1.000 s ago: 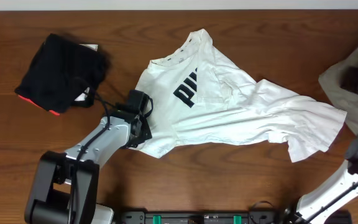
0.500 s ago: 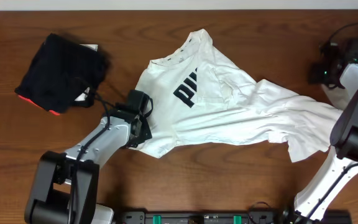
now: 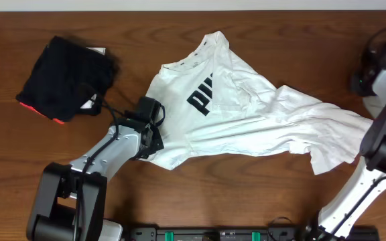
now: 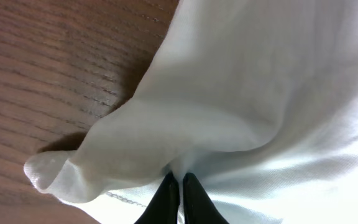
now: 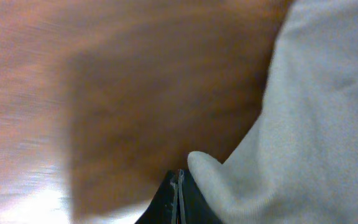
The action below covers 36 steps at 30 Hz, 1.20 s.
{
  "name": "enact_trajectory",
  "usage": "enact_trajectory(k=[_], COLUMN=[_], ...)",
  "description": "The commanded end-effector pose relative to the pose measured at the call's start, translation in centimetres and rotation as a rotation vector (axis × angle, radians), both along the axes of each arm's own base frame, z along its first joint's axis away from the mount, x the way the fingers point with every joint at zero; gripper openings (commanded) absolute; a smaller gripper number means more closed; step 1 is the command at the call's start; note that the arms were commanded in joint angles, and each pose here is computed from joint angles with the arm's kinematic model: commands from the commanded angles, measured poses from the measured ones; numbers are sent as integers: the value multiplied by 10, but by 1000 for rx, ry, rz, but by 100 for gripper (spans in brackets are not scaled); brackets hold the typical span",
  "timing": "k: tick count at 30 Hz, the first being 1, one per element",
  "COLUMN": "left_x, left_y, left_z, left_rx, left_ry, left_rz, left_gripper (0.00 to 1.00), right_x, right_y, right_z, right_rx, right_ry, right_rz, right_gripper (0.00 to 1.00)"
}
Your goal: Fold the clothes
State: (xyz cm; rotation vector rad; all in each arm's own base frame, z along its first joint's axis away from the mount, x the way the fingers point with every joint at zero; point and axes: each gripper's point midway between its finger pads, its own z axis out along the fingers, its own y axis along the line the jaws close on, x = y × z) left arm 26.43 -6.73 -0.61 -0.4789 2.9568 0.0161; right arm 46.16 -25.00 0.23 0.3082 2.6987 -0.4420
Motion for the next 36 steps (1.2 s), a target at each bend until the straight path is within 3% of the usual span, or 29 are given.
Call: enact_trajectory(k=[1, 6, 13, 17, 21, 27, 36], left_x=[-21, -21, -15, 9, 28, 19, 12], left_y=[18, 18, 10, -7, -14, -11, -9], left_z=[-19, -19, -12, 19, 63, 96, 100], left_rx=[75, 75, 38, -35, -65, -80, -74], left_ry=[76, 76, 62, -36, -175, -247, -239], left_rz=[3, 3, -12, -38, -75, -89, -106], left_gripper=[7, 6, 6, 7, 6, 7, 7], right_x=[-7, 10, 29, 23, -4, -49, -90], right_y=[-21, 0, 36, 77, 115, 173, 230], right_z=[2, 26, 138, 211, 261, 276, 237], right_rx=[-19, 68, 52, 126, 240, 451, 568], right_ry=[5, -84, -289, -432, -501, -435, -184], right_rz=[-34, 37, 79, 130, 140, 191, 228], right_gripper=[1, 3, 6, 16, 19, 21, 23])
